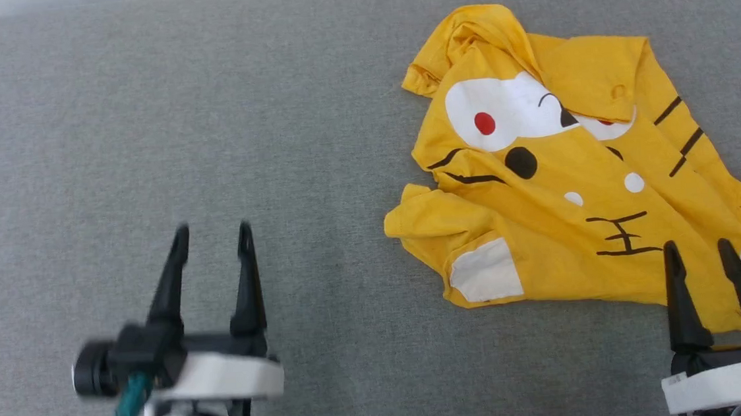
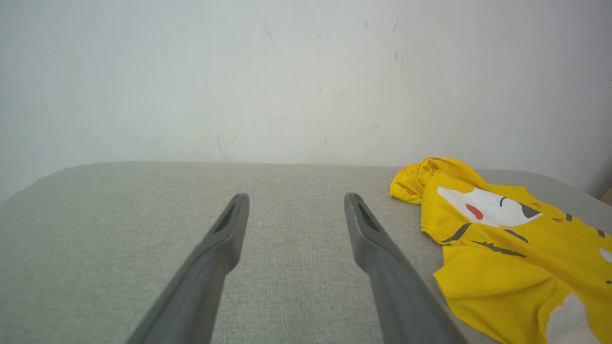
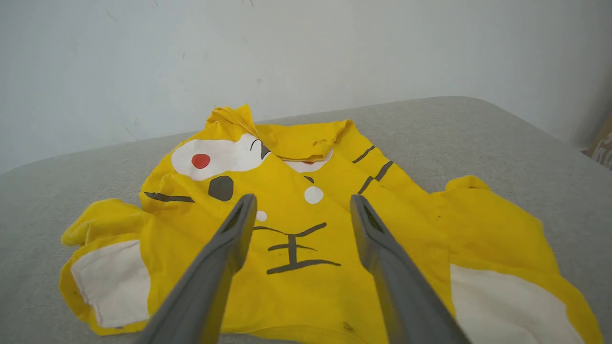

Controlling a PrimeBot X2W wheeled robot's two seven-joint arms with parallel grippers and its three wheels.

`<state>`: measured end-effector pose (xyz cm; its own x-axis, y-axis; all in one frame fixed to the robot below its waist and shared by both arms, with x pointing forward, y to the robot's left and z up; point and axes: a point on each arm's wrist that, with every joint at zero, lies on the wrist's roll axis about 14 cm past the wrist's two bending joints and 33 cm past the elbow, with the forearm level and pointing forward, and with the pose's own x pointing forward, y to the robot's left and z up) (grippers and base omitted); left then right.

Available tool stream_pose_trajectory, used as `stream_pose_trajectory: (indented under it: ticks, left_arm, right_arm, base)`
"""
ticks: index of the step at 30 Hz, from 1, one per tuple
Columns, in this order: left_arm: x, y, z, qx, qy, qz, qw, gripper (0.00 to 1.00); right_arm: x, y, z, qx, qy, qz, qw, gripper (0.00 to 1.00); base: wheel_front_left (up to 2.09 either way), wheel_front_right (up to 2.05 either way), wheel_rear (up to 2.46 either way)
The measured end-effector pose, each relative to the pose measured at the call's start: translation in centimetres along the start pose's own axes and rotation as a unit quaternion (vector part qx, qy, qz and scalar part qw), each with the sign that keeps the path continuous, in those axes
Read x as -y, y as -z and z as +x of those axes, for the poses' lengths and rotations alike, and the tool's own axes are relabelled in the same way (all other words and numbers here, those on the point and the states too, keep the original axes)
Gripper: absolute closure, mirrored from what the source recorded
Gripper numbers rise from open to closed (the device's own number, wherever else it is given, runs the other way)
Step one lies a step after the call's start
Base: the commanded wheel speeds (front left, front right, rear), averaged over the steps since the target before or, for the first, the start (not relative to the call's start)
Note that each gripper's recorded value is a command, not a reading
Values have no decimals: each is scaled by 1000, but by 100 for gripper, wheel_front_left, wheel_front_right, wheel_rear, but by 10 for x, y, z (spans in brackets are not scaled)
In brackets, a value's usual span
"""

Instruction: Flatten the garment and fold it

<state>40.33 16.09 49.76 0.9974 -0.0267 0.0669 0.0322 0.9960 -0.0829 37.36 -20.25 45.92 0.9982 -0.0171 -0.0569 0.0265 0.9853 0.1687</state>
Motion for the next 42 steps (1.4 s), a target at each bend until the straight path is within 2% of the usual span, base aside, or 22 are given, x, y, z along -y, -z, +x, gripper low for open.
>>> stream_pose_trajectory:
  ticks: [4,7,10,14,18,19,21,22,23,25,35,38,39,41,42]
  left_arm:
    - [24,-30,38,34,68,29,997,0]
    - [53,-50,67,43,130,52,989,0]
    - [87,-61,91,29,180,59,981,0]
    - [122,-61,119,-12,220,52,974,0]
    - [149,-33,131,-92,252,30,963,0]
    - [155,-10,133,-146,257,26,955,0]
    - [161,13,131,-200,260,23,944,0]
    - [161,13,131,-200,260,23,944,0]
    - [168,35,125,-251,263,22,931,0]
    - [172,53,121,-292,262,20,920,0]
    - [177,115,115,-415,242,43,876,0]
    - [180,127,114,-428,242,45,870,0]
    - [181,128,115,-428,243,43,869,40]
    - [184,130,117,-425,247,43,869,100]
    - [186,129,118,-422,253,45,869,100]
  right_arm:
    - [8,1,2,1,12,-3,1000,0]
    - [12,5,5,-4,18,-3,1000,0]
    - [14,10,6,-11,22,1,1000,0]
    - [13,17,10,-20,21,6,1000,0]
    - [13,23,11,-28,22,7,999,0]
    - [13,24,12,-30,22,8,999,0]
    - [14,25,13,-31,25,7,999,0]
    - [14,25,13,-31,25,7,999,0]
    - [18,27,11,-34,30,6,999,0]
    - [21,29,10,-39,35,4,999,0]
    - [35,34,7,-48,56,-2,997,0]
    - [40,34,5,-49,65,-5,997,0]
    - [42,34,4,-49,68,-5,996,0]
    - [45,34,4,-49,74,-7,996,0]
    - [47,34,3,-49,76,-7,996,0]
  base:
    - [0,0,0]
    - [0,0,0]
    - [0,0,0]
    - [0,0,0]
    - [0,0,0]
    - [0,0,0]
    - [0,0,0]
    - [0,0,0]
    - [0,0,0]
    - [0,0,0]
    - [0,0,0]
    - [0,0,0]
    - [0,0,0]
    - [0,0,0]
    - [0,0,0]
